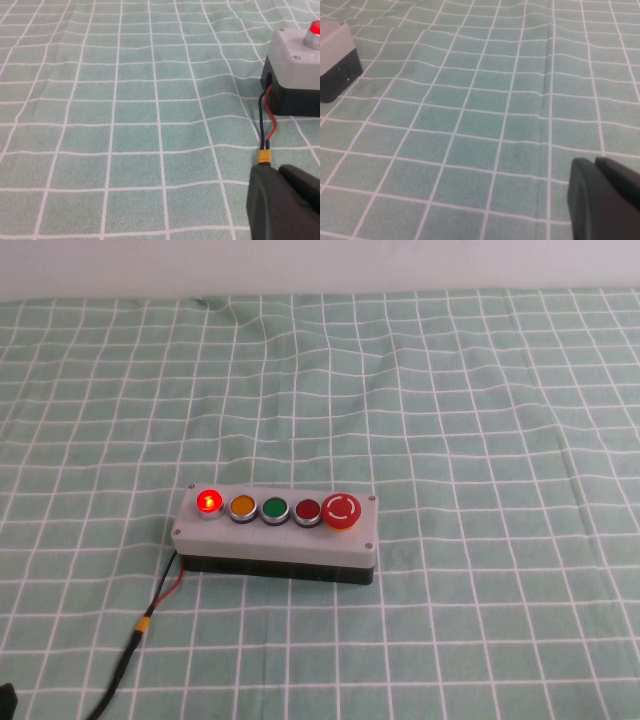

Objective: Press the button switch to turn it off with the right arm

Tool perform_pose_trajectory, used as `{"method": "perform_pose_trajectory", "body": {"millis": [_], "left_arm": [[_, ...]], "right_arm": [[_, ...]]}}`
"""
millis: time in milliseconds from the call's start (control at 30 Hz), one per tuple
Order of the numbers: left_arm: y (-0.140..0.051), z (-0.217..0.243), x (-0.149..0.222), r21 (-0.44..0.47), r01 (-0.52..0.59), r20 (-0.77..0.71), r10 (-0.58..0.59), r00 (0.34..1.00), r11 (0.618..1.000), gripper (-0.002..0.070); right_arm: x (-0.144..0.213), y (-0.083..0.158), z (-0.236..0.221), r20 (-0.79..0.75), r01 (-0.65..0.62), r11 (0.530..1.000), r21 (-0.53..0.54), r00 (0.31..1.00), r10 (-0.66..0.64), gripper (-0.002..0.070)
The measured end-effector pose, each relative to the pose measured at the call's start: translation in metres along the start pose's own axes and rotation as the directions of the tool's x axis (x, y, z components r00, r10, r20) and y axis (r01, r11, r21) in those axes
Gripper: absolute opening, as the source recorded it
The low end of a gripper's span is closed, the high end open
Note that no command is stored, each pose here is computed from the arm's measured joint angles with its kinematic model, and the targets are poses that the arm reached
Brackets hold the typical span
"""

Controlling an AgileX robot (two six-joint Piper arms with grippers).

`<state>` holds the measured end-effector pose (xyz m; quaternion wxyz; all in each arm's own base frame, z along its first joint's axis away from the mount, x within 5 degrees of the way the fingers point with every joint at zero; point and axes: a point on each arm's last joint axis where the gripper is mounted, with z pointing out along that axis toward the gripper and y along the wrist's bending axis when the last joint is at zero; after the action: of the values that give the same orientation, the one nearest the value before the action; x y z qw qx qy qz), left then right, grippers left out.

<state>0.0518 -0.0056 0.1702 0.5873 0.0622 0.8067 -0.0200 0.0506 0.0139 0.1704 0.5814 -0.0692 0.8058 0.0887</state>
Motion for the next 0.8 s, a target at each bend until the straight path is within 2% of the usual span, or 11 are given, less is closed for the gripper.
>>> {"method": "perform_pose_trajectory", "body": {"millis": [333,500,667,800], "left_arm": [[0.0,0.0,0.0,0.0,0.0,0.0,0.0,1.0,1.0,-0.0004],[0.0,0.0,0.0,0.0,0.0,0.0,0.0,1.0,1.0,-0.0004],[0.0,0.0,0.0,0.0,0.0,0.0,0.0,1.0,1.0,-0.0004],[0.0,0.0,0.0,0.0,0.0,0.0,0.0,1.0,1.0,-0.0004]], "right_arm": [[0.0,0.0,0.0,0.002,0.0,1.0,0.0,1.0,0.0,-0.0016],[-0.006,0.0,0.0,0.07,-0.002,1.0,0.003,0.998,0.002,-0.0016],[-0.027,-0.002,-0.004,0.298,-0.005,1.0,0.017,0.954,-0.001,-0.0016],[-0.049,-0.003,-0.014,0.54,-0.013,0.999,0.031,0.842,-0.006,-0.0016]]}}
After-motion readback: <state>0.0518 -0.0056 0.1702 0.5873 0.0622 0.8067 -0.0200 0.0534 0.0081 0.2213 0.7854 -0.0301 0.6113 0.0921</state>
